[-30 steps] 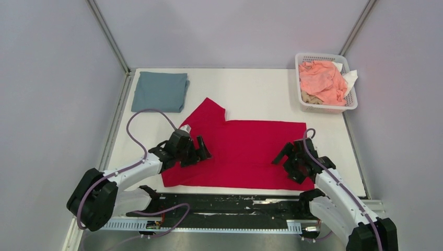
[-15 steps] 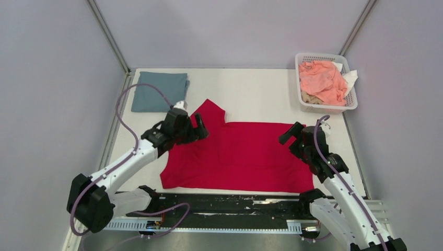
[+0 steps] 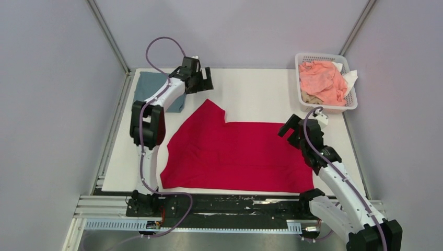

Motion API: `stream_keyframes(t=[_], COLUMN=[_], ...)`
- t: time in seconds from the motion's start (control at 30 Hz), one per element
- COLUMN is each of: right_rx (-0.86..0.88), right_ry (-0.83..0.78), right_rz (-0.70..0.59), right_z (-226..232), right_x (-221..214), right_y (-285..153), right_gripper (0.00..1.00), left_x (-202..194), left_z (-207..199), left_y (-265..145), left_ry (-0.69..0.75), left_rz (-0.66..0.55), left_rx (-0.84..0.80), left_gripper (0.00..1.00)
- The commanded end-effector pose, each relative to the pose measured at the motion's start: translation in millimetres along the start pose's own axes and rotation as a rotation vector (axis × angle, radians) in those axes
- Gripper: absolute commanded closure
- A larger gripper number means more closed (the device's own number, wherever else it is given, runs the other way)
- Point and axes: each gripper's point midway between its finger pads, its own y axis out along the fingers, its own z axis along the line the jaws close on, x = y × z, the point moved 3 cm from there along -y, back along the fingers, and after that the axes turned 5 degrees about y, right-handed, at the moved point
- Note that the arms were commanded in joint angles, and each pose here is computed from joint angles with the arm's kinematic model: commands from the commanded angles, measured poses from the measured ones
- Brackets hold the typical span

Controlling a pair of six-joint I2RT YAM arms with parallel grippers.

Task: Fold and stack the t-shirts
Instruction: Grab the side of the flattened tshirt furthest away from the robot with both arms

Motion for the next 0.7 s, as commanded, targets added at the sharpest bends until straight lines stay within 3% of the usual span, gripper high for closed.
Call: stream_keyframes(t=[0.0, 0.17, 0.37, 0.67], right_rx=[0.03, 0.041, 0.05, 0.049], right_ry=[-0.035, -0.045, -0.048, -0.043], right_rz=[-0.04, -0.003, 0.003, -0.004], right_z=[10, 12, 12, 9], right_x=[11, 4, 2, 0], right_y=[8, 14, 14, 14], right_gripper=[0.0, 0.0, 0.0, 0.0], left_x=[2, -26, -49, -77], left_z=[0, 2, -2, -9], left_y=[23, 60, 72, 59], left_ry=[0.087, 0.054, 0.012, -0.002], left_rz=[0.104, 0.189, 0.261, 0.307], left_rx=[-0.07, -0.126, -0.185, -0.219], left_gripper=[0.0, 0.0, 0.0, 0.26])
